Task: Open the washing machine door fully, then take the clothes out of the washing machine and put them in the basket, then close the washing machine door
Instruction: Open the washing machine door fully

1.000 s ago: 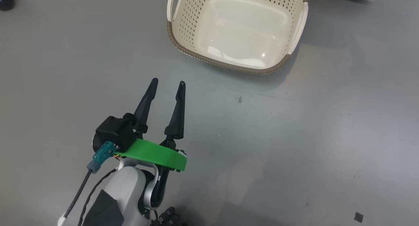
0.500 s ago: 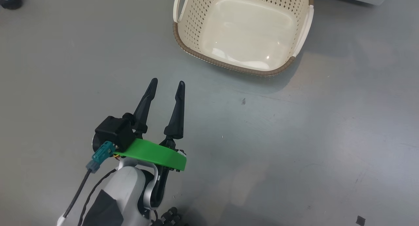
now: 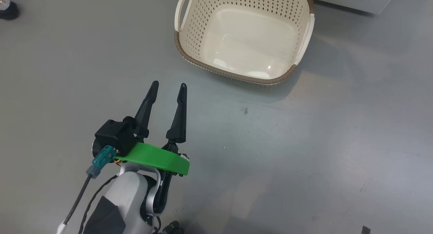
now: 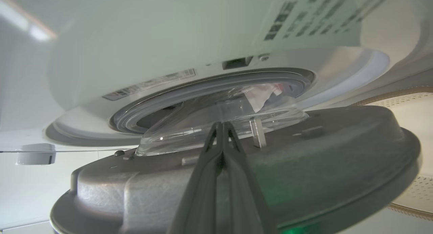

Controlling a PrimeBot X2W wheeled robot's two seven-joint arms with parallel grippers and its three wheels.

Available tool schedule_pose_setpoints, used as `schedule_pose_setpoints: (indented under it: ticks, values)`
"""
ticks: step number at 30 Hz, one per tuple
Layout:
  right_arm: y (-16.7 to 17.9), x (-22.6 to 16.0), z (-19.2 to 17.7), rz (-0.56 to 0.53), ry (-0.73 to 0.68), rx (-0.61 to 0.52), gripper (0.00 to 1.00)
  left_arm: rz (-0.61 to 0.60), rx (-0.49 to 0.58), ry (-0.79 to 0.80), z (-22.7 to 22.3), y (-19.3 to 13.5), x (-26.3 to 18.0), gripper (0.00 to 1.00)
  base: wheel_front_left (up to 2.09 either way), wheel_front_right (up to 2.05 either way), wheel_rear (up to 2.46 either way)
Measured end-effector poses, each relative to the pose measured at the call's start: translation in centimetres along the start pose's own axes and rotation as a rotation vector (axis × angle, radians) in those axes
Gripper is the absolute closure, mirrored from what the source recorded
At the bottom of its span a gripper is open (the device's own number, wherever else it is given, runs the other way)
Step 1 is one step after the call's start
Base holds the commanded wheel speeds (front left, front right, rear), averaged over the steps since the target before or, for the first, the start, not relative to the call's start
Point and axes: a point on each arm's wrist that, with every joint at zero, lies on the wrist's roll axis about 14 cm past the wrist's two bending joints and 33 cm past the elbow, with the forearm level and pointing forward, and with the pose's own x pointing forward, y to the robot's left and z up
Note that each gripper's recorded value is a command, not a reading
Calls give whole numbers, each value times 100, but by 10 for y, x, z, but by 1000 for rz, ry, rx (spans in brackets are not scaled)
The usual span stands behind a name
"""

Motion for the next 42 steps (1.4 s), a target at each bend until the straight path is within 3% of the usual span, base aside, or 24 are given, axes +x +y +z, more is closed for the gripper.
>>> schedule_pose_setpoints:
  ticks: [42]
  values:
    - [-13,-52,-91,-68,223,41,100,-81,-6,-83,30,-28,-21,0,0,0,0]
